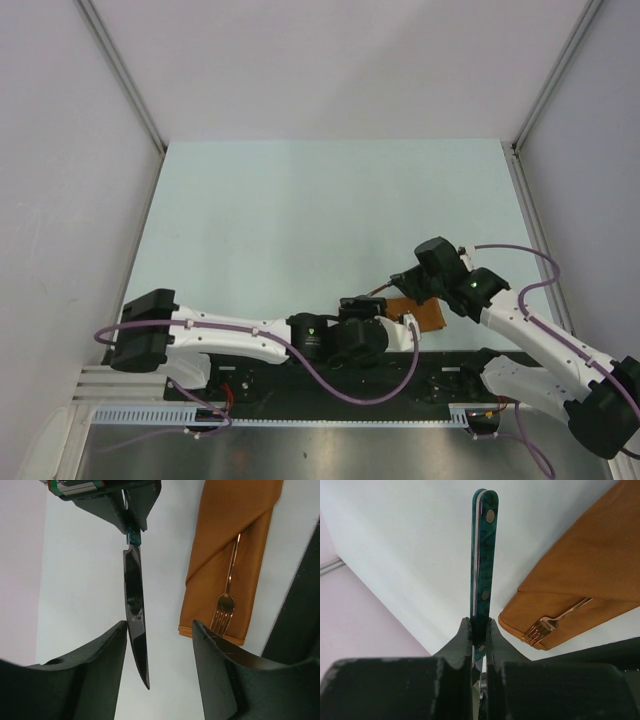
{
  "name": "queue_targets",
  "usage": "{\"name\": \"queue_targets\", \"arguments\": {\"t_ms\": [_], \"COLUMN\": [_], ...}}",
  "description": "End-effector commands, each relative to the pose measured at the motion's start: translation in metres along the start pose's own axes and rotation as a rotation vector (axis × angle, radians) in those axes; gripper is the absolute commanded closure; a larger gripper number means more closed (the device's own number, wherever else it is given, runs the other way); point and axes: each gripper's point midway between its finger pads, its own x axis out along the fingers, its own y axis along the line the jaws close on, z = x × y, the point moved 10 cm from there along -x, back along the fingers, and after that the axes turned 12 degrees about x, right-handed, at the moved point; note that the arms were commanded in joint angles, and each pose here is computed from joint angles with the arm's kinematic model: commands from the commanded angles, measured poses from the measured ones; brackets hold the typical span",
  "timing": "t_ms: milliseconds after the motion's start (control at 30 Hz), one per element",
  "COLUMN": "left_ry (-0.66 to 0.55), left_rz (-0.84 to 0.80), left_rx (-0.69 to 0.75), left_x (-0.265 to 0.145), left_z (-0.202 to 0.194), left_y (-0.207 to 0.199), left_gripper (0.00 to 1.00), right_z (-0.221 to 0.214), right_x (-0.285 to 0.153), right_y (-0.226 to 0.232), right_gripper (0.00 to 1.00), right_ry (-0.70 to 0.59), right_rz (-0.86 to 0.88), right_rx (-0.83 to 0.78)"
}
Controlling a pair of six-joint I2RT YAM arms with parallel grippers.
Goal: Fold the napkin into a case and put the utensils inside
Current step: Pass from the left arm to the right, then pass from the right arm to the left
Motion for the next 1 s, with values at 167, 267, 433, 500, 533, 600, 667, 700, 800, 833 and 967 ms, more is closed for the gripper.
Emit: {"name": "queue_targets", "arguments": {"t_ms": [167, 267, 433, 500, 533, 600, 667, 700, 800, 833, 967], "left_ry": [0.040, 0.056, 0.087, 0.103, 0.109, 0.107, 0.110, 0.097, 0.064, 0.055, -0.001], "left_rz": [0.171, 0.178, 0.205, 0.207, 0.220, 0.241, 0.263, 0.274, 0.265, 0.262, 0.151], "left_rx": [0.046, 0.076, 0.107, 0.144, 0.146, 0.153, 0.156, 0.150, 0.116, 0.103, -0.049], "left_x": [0.007, 0.012, 0.019, 0.021, 0.022, 0.023, 0.021, 0.021, 0.017, 0.015, 0.009], "left_z": [0.002, -0.002, -0.008, -0.010, -0.010, -0.011, -0.012, -0.011, -0.009, -0.009, -0.009], "left_y": [0.015, 0.013, 0.013, 0.011, 0.011, 0.012, 0.014, 0.015, 0.017, 0.018, 0.023], "left_gripper": [0.42, 0.43, 0.44, 0.55, 0.62, 0.77, 0.88, 0.90, 1.00, 1.00, 1.00], "right_z": [-0.004, -0.005, -0.008, -0.009, -0.008, -0.009, -0.008, -0.008, -0.008, -0.007, -0.004], "right_x": [-0.012, -0.013, -0.012, -0.012, -0.012, -0.013, -0.014, -0.014, -0.014, -0.014, -0.017], "right_y": [0.012, 0.013, 0.011, 0.009, 0.009, 0.010, 0.010, 0.010, 0.011, 0.011, 0.011], "right_gripper": [1.00, 1.00, 1.00, 1.00, 1.00, 1.00, 1.00, 1.00, 0.93, 0.85, 0.69], "right_ry": [0.023, 0.026, 0.036, 0.042, 0.043, 0.046, 0.047, 0.046, 0.047, 0.045, 0.034], "right_rz": [0.038, 0.041, 0.041, 0.036, 0.034, 0.038, 0.039, 0.036, 0.037, 0.036, 0.086], "right_rx": [0.016, 0.015, 0.015, 0.015, 0.019, 0.020, 0.023, 0.026, 0.019, 0.017, -0.026]}}
